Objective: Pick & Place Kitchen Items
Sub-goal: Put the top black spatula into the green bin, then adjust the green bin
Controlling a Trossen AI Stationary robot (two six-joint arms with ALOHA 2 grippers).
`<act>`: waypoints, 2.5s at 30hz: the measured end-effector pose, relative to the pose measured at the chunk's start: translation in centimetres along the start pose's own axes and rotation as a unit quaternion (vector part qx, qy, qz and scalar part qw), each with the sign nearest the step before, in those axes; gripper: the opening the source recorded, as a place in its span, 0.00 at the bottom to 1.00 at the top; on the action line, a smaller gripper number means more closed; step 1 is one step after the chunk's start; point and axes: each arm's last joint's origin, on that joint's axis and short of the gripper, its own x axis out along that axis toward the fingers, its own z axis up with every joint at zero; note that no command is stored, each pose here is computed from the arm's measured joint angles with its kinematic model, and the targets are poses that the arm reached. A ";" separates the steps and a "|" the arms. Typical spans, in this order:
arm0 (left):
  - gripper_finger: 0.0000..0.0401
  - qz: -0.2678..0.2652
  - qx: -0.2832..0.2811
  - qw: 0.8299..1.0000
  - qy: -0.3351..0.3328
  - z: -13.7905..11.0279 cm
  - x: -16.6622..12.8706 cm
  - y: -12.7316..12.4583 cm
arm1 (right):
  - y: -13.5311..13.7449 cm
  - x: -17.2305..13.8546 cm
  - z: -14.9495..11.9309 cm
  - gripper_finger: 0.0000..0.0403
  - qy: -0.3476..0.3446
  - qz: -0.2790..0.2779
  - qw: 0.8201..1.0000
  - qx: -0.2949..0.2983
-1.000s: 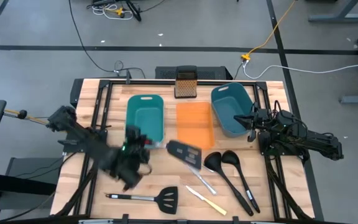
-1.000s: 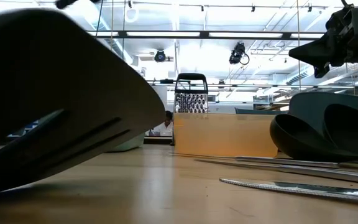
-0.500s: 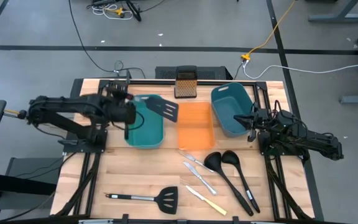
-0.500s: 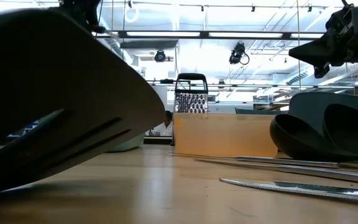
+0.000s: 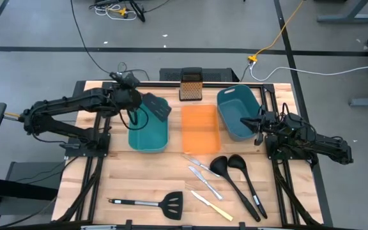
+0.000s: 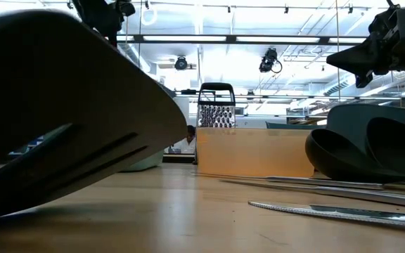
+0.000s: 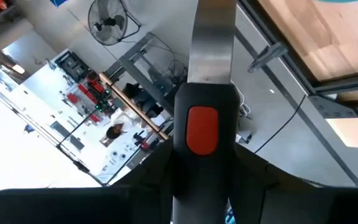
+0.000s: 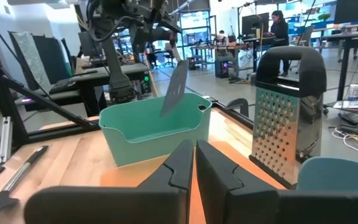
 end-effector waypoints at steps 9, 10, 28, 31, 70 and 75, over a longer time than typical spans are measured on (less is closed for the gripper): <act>0.29 -0.032 0.055 0.998 -0.006 1.1 0.9 -1.8 | -0.1 0.0 -0.1 0.07 0.002 -0.011 1.000 -0.013; 0.29 -0.035 0.060 0.998 -0.008 1.2 1.0 -2.1 | -0.1 0.0 -0.1 0.07 0.004 -0.011 1.000 -0.013; 0.29 -0.077 0.099 0.984 -0.130 4.0 3.1 -4.3 | -0.1 0.0 -0.1 0.07 0.004 -0.011 1.000 -0.014; 0.29 -0.087 0.096 0.981 -0.145 4.0 3.2 -4.4 | -0.1 0.0 -0.2 0.07 0.008 -0.011 1.000 -0.015; 0.49 -0.161 0.071 0.978 -0.111 6.0 7.5 -3.9 | -0.1 0.0 -0.3 0.07 0.012 -0.011 1.000 -0.021; 0.47 -0.137 0.000 0.986 -0.095 5.0 6.5 -2.1 | -0.1 0.0 -0.3 0.07 0.013 -0.011 1.000 -0.021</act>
